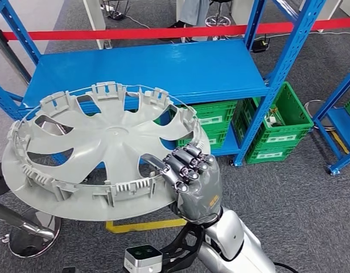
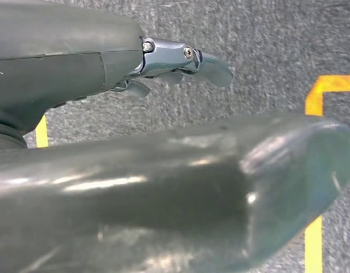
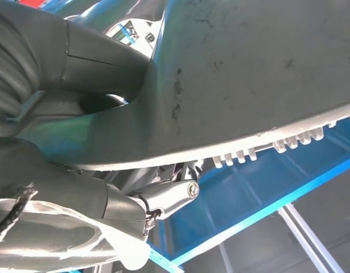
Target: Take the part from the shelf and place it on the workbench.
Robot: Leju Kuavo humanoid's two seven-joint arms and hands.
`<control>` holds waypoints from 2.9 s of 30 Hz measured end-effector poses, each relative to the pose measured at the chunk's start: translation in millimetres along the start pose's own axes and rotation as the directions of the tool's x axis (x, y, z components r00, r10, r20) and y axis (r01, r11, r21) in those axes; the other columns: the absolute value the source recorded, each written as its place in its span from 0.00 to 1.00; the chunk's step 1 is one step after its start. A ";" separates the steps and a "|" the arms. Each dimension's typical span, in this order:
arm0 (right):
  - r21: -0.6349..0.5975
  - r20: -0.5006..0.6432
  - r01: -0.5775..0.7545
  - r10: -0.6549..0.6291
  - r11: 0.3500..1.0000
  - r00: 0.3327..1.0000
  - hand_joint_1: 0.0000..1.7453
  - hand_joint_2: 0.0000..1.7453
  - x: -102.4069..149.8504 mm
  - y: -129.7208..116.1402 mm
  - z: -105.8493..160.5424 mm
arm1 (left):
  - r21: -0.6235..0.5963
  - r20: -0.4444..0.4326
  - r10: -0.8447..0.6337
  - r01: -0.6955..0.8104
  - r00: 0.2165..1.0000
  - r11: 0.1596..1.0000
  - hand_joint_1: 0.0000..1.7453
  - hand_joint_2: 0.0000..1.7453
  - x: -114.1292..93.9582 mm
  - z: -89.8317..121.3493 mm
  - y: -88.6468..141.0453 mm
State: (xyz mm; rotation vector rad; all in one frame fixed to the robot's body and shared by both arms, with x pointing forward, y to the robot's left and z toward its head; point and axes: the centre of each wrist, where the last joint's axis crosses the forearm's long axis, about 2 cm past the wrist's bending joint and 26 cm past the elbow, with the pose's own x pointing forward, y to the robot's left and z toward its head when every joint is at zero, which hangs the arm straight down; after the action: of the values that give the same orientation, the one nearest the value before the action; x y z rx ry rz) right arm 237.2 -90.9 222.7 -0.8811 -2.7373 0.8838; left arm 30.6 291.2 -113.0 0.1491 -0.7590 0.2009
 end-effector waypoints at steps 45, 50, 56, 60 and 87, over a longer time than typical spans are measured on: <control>0.012 -0.033 0.023 -0.023 1.000 0.999 1.00 1.00 2.6 4.6 1.1 | 0.020 -0.016 0.014 -0.014 1.000 1.000 0.00 0.00 1.2 -1.0 0.7; 0.012 -0.035 0.025 -0.024 1.000 0.999 1.00 1.00 2.4 4.9 0.9 | 0.019 -0.015 0.017 -0.017 1.000 1.000 0.00 0.00 2.0 -1.6 -0.2; 0.012 -0.038 0.029 -0.028 1.000 0.999 1.00 1.00 2.5 5.1 0.3 | 0.029 -0.025 0.023 -0.022 0.999 0.999 0.00 0.00 -1.2 0.8 1.4; 0.016 -0.042 0.033 -0.032 0.999 0.999 1.00 1.00 2.6 5.6 0.6 | 0.030 -0.032 0.024 -0.023 0.999 0.999 0.00 0.00 -3.9 3.0 1.4; 0.018 -0.037 0.037 -0.036 0.999 0.999 1.00 1.00 2.0 10.3 -4.9 | 0.035 -0.026 0.039 -0.038 0.999 0.999 0.00 0.00 -0.4 -0.1 3.6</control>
State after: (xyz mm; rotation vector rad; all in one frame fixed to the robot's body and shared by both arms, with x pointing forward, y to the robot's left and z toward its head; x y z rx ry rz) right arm 242.1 -80.6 220.7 -0.8333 -2.7008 0.8764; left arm 29.5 294.7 -113.1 0.1643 -0.7324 0.2522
